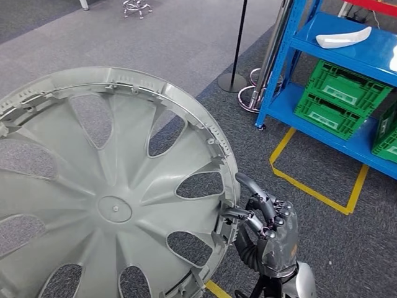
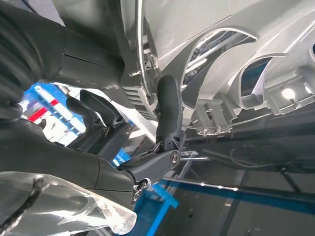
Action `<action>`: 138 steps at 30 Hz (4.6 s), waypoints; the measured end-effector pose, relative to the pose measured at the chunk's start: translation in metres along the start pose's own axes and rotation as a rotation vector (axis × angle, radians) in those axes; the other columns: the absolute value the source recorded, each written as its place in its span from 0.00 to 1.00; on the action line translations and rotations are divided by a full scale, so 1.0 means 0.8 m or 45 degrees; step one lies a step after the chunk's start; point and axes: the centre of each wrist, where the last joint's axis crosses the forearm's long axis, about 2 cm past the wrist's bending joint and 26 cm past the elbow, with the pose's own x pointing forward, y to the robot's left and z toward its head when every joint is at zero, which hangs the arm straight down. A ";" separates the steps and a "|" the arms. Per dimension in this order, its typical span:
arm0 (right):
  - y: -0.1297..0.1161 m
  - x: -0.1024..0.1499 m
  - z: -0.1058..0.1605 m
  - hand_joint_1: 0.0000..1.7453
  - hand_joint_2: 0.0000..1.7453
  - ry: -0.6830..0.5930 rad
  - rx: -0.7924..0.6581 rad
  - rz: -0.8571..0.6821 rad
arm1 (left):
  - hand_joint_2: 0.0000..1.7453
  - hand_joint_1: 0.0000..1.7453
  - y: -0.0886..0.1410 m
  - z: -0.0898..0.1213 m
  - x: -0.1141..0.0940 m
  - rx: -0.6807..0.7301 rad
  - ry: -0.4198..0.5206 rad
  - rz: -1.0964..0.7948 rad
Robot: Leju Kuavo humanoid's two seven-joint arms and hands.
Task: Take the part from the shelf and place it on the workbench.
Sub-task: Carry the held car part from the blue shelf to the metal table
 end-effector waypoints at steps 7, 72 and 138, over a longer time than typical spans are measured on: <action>0.000 0.000 0.001 1.00 1.00 0.002 0.002 -0.001 | 1.00 0.00 -0.001 0.000 0.001 -0.001 -0.001 0.001; -0.001 -0.001 0.003 1.00 1.00 -0.002 0.002 -0.003 | 1.00 0.00 0.001 0.000 0.000 0.000 0.007 0.007; -0.001 -0.001 0.004 1.00 1.00 -0.002 0.002 -0.001 | 1.00 0.00 0.001 0.001 -0.003 0.000 0.013 0.010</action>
